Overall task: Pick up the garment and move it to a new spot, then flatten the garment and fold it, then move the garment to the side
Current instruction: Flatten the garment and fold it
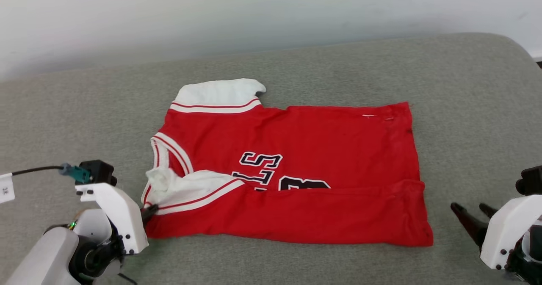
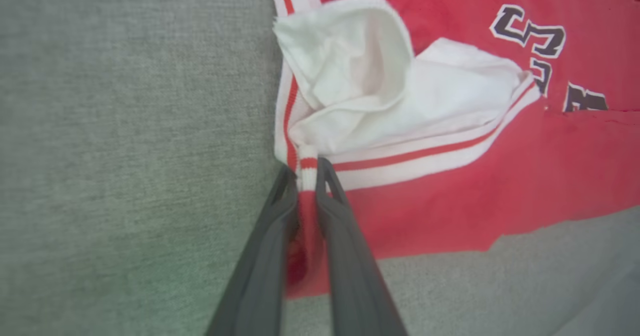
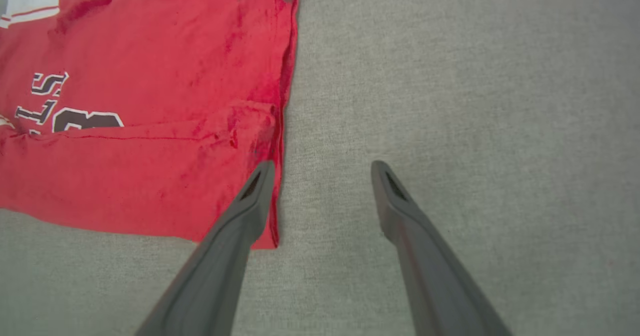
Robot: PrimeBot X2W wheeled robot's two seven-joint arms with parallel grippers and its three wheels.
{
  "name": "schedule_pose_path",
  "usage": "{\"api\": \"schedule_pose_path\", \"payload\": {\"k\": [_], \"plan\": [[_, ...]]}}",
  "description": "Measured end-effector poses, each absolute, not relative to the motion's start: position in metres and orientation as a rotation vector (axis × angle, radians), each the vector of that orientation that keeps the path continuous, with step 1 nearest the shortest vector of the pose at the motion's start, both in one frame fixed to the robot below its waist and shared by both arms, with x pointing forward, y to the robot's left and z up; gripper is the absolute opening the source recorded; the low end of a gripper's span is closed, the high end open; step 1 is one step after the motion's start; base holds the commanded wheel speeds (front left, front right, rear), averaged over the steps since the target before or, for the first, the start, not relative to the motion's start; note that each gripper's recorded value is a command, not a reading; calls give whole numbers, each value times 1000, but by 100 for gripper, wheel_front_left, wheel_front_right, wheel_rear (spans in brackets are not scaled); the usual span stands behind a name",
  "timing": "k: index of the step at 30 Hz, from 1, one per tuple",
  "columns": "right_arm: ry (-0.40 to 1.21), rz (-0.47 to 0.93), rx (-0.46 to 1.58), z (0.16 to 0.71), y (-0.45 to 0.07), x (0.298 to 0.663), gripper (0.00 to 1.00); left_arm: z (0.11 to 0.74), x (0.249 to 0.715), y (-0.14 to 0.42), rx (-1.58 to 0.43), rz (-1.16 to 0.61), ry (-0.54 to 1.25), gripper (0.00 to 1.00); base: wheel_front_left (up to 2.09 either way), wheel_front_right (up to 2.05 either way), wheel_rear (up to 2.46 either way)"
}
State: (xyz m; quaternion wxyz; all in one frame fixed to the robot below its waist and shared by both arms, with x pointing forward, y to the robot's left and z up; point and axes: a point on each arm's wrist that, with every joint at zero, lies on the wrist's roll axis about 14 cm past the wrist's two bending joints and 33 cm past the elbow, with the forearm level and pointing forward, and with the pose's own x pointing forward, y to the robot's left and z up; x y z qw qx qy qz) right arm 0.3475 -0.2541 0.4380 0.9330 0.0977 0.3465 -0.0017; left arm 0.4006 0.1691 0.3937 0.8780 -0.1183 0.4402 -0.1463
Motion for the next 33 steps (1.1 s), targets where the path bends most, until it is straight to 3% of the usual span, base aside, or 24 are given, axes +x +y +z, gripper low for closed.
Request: {"api": "schedule_pose_path", "payload": {"k": [15,16,17,33], "plan": [[1092,151,273,369,-193,350,100,421,414,170,-207,-309,797,0,0,0,0],[1106,168,288,366,-187,350,8,421,413,171,-211,-305,795,0,0,0,0],[1102,169,292,365,-186,350,0,420,412,171,-214,-306,798,0,0,0,0],[918,260,236,412,-175,359,0,435,390,174,-268,-256,707,0,0,0,0]]}}
